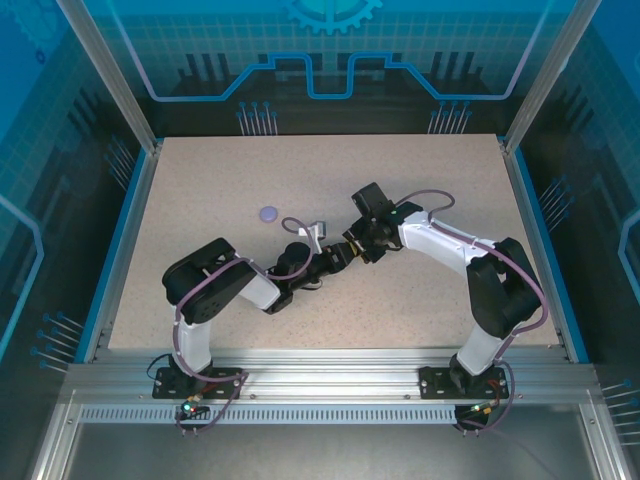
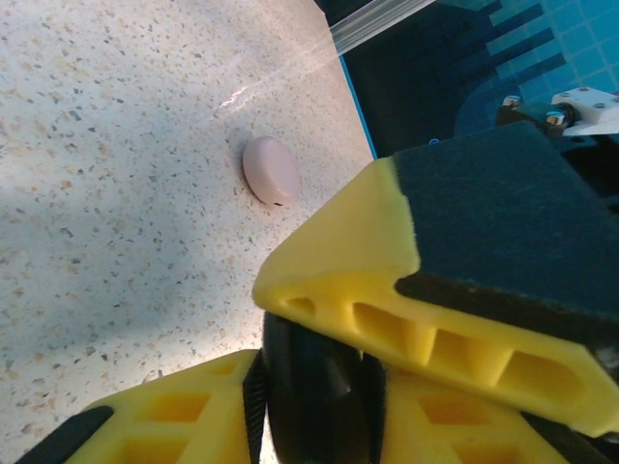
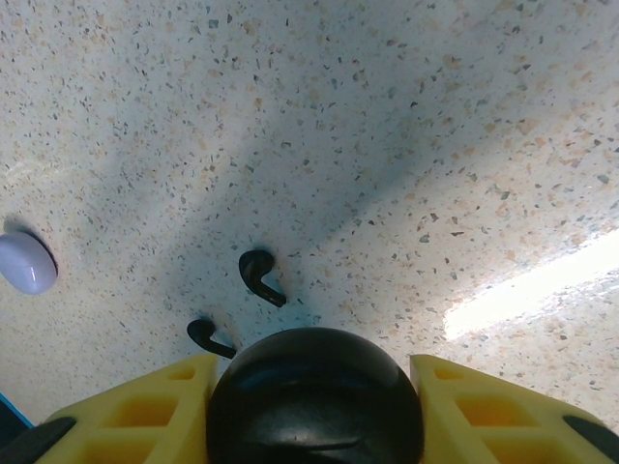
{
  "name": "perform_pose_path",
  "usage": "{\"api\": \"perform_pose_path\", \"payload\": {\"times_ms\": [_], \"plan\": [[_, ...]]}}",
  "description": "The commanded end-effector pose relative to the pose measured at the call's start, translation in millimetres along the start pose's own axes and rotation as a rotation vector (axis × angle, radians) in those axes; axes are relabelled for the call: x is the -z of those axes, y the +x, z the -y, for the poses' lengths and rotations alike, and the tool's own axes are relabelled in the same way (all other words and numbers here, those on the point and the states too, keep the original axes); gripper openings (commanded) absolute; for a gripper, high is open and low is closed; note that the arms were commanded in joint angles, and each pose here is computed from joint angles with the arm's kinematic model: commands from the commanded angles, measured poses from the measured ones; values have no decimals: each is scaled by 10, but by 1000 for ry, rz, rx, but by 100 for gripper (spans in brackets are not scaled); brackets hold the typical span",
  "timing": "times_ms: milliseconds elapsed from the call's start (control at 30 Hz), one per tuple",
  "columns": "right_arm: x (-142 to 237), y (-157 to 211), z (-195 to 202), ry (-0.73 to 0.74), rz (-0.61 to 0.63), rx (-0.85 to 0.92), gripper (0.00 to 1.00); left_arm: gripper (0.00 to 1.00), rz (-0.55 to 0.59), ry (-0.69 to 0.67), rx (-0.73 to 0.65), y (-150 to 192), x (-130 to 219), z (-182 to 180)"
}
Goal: Insert wireless bluetooth earbuds into charging case
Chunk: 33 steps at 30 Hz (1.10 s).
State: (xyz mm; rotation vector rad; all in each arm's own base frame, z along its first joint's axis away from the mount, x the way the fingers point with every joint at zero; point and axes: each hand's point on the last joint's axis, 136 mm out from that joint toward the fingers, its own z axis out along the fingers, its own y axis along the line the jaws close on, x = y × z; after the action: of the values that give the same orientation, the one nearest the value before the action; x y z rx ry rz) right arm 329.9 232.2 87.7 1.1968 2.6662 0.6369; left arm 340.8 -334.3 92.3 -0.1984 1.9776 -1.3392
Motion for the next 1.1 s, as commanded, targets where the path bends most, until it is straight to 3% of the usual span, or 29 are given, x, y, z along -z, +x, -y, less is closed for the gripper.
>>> {"api": "perform_pose_path", "payload": {"times_ms": [0,200,367,467,633,800,933,1067], "plan": [[5,87,-31,3,-27,-1,33,28,22,-8,10,-32,-62,-37],[32,68,-60,-6,-19,-4,36,11,22,-16,20,-22,-51,-60],[243,-67,-252,-47,32,34,62,3,20,-28,41,-16,-22,-74],[472,-279,-359,-90,91,48,69,0,15,-34,46,-9,18,-69],[859,-658,-282,-147,182,110,70,0,-20,-34,-12,-61,147,28],[931,-806,-142,-265,164,278,71,0,-141,54,-91,-172,291,257],[960,-721,-200,-425,146,479,71,0,-222,144,-142,-282,404,447],[1098,-413,-341,-638,88,698,70,0,-269,246,-173,-415,550,672]]}}
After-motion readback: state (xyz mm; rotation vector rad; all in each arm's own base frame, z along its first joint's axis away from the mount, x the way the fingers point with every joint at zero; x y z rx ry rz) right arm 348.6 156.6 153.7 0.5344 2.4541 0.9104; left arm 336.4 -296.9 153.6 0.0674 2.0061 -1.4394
